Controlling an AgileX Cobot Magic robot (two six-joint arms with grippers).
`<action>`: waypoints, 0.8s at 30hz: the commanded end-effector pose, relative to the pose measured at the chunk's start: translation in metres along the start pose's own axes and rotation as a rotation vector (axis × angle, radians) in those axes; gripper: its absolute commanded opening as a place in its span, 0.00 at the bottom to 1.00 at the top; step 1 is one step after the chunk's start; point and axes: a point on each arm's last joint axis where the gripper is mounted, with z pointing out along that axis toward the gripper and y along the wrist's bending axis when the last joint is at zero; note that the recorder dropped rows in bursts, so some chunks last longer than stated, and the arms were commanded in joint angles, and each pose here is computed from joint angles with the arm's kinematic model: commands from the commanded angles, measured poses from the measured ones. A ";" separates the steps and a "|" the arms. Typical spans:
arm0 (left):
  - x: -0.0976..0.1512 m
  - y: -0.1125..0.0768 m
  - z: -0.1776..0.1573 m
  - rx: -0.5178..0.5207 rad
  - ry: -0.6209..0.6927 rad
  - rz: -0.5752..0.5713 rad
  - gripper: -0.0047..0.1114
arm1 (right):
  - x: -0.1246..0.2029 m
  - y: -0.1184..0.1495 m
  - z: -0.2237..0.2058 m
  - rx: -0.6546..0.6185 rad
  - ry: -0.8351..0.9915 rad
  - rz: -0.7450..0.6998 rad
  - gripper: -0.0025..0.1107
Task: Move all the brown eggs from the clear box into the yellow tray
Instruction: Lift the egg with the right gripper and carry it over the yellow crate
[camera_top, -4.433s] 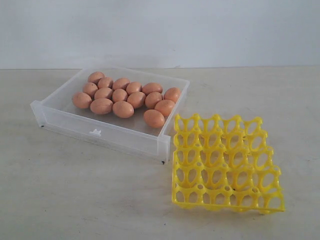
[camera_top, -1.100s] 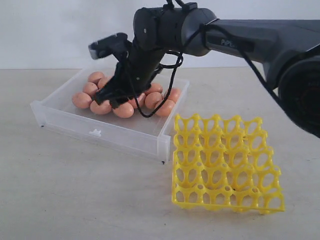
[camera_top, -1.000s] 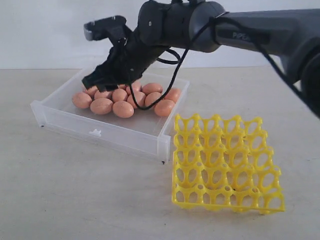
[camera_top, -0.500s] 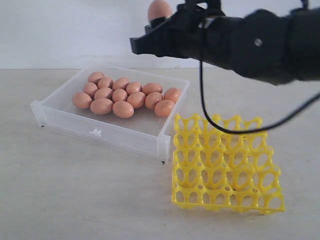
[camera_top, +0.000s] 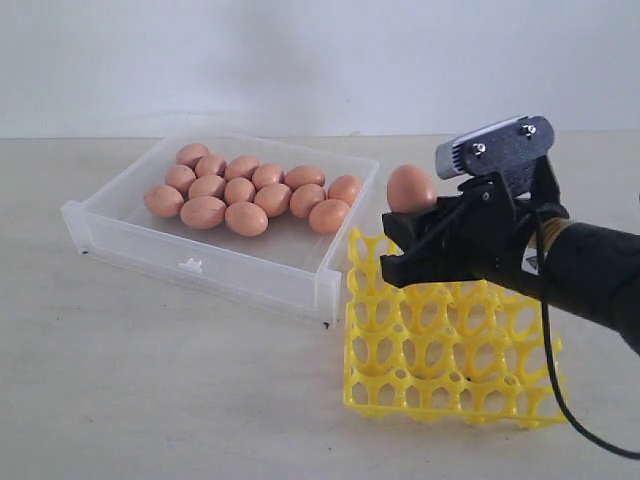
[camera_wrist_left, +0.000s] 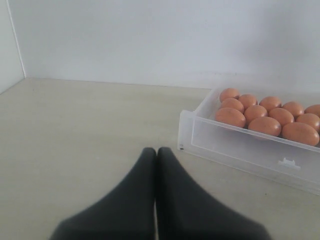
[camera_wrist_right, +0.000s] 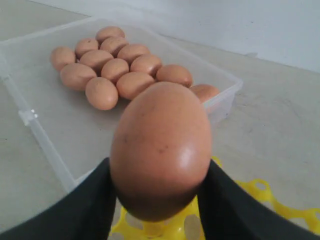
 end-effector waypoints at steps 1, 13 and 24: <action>-0.001 0.000 0.000 0.007 -0.005 -0.004 0.00 | 0.000 -0.028 0.017 -0.282 0.006 0.091 0.02; -0.001 0.000 0.000 0.007 -0.005 -0.004 0.00 | -0.009 -0.069 0.076 -0.478 0.149 -0.104 0.02; -0.001 0.000 0.000 0.007 -0.005 -0.004 0.00 | 0.008 -0.083 0.105 -0.442 0.202 -0.110 0.02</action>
